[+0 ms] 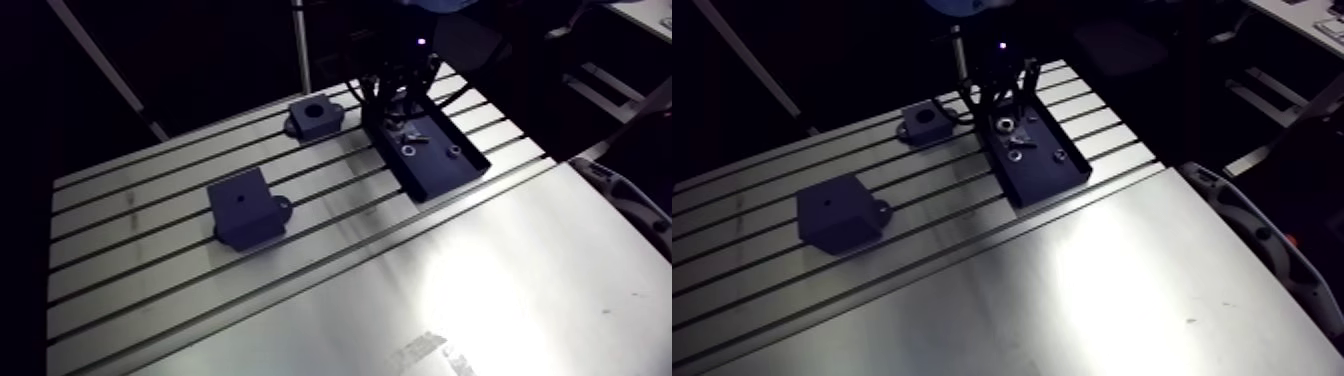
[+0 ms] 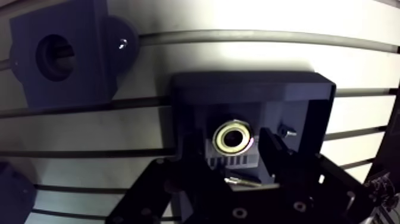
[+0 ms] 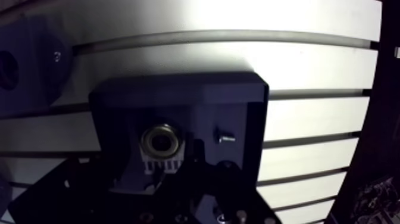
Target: Pick up the bearing and press it into the housing until flush.
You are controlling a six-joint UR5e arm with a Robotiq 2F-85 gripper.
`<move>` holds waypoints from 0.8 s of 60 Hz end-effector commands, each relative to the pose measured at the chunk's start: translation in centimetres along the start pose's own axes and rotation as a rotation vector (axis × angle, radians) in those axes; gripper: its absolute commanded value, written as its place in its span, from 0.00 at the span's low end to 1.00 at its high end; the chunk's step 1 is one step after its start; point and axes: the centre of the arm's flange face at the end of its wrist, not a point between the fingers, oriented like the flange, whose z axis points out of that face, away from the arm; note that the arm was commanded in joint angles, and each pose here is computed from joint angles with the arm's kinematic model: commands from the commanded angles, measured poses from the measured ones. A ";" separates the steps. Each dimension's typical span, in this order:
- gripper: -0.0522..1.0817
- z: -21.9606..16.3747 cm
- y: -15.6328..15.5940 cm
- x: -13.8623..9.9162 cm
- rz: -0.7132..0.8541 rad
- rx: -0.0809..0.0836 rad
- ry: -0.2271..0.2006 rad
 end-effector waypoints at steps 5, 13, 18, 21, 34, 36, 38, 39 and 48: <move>0.41 0.1 0.0 0.1 -0.003 -0.001 0.004; 0.41 0.6 0.1 0.3 -0.003 0.001 -0.001; 0.41 0.5 0.1 0.3 -0.003 0.001 0.000; 0.42 0.4 0.1 0.4 -0.003 0.000 0.001; 0.45 0.3 0.2 0.4 -0.005 -0.001 0.003; 0.45 0.4 0.2 0.4 -0.005 0.000 0.002; 0.46 0.4 0.2 0.4 -0.005 0.000 0.002; 0.46 0.4 0.2 0.4 -0.005 0.000 0.002; 0.46 0.4 0.1 0.4 -0.005 0.000 0.001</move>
